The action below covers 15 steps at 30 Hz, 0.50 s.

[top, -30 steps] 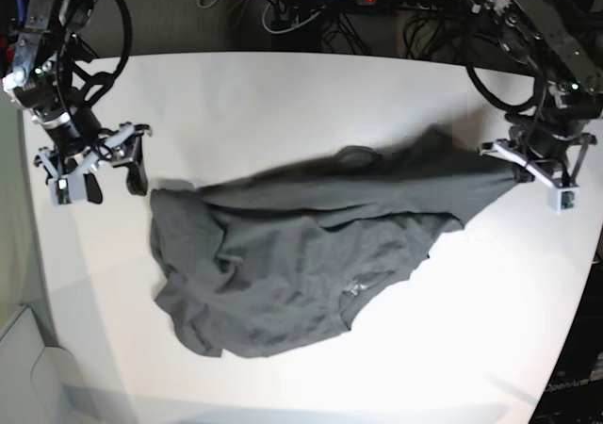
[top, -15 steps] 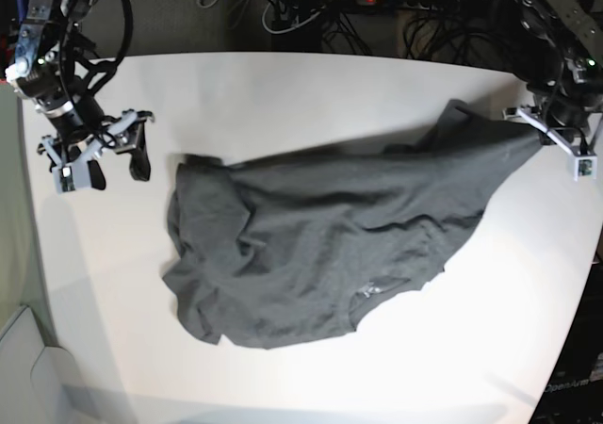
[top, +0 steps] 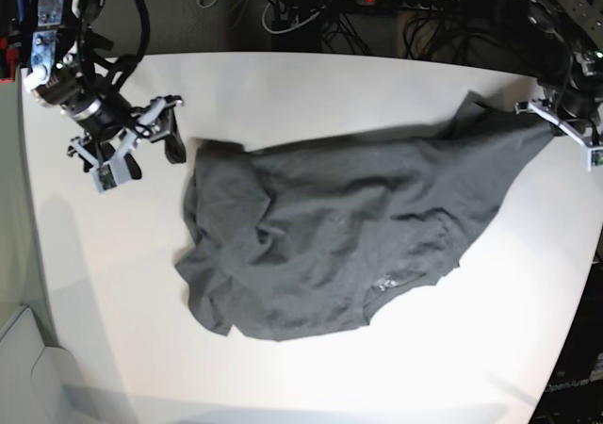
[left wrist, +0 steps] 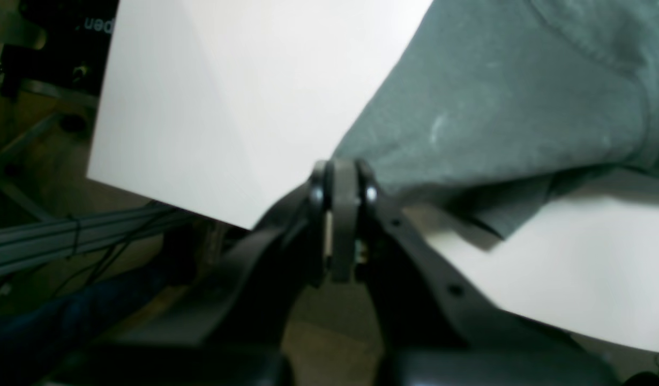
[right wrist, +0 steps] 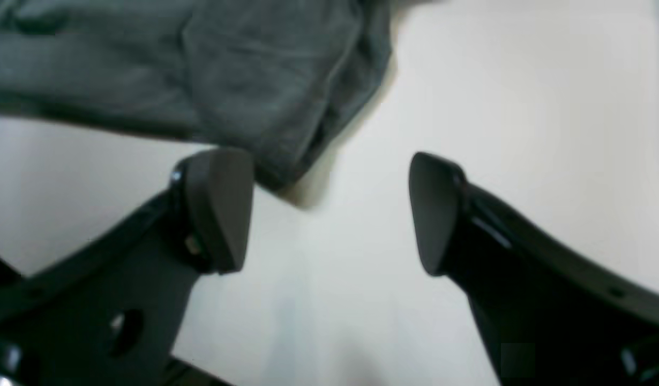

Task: Layout the t-shirt on the table in an organized manner, then fold the t-shirt properly
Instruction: 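Move the right gripper to the t-shirt edge nearest it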

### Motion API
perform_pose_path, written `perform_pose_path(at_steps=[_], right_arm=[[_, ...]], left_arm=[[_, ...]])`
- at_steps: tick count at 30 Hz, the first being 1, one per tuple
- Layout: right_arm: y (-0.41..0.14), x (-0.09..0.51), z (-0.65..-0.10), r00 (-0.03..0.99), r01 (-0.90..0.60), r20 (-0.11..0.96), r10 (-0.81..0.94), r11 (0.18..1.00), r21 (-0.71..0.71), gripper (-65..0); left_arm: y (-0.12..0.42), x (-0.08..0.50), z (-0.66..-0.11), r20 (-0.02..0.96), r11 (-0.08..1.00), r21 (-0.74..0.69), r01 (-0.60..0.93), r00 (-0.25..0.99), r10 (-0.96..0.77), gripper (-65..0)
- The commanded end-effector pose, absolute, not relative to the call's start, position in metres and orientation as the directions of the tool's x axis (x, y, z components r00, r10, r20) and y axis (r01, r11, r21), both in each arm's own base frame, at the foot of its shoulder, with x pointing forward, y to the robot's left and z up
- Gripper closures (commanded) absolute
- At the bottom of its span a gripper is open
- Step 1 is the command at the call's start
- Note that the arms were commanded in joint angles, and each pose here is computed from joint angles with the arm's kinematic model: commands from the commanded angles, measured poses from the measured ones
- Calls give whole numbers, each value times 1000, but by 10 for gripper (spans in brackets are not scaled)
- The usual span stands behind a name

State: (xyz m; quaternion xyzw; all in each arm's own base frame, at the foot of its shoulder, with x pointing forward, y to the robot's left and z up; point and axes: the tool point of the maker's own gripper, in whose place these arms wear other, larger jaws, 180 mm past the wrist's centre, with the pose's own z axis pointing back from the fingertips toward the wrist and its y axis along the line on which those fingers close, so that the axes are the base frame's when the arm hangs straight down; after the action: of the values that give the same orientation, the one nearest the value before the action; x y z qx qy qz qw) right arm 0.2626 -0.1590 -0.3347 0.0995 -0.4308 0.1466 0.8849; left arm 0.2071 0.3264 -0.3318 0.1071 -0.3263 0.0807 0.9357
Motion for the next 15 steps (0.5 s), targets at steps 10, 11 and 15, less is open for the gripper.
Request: perform_pose_path(at_steps=[10,11,15], right_arm=[[-145,270,-363,608,-441,764,216,892,98,-489],[-145,269,-366,611,-445,761,217,889,103,-489],[-146,275,-368,612,-446,761,215,889,107,-489]], left_arm=[[331,215,-320,660,961,162,-222,749,61,-5],[330,215,-320,660,962,162,-220,749,60,-5],[329,216,-320,661,962,160,-219,748,60,-5]])
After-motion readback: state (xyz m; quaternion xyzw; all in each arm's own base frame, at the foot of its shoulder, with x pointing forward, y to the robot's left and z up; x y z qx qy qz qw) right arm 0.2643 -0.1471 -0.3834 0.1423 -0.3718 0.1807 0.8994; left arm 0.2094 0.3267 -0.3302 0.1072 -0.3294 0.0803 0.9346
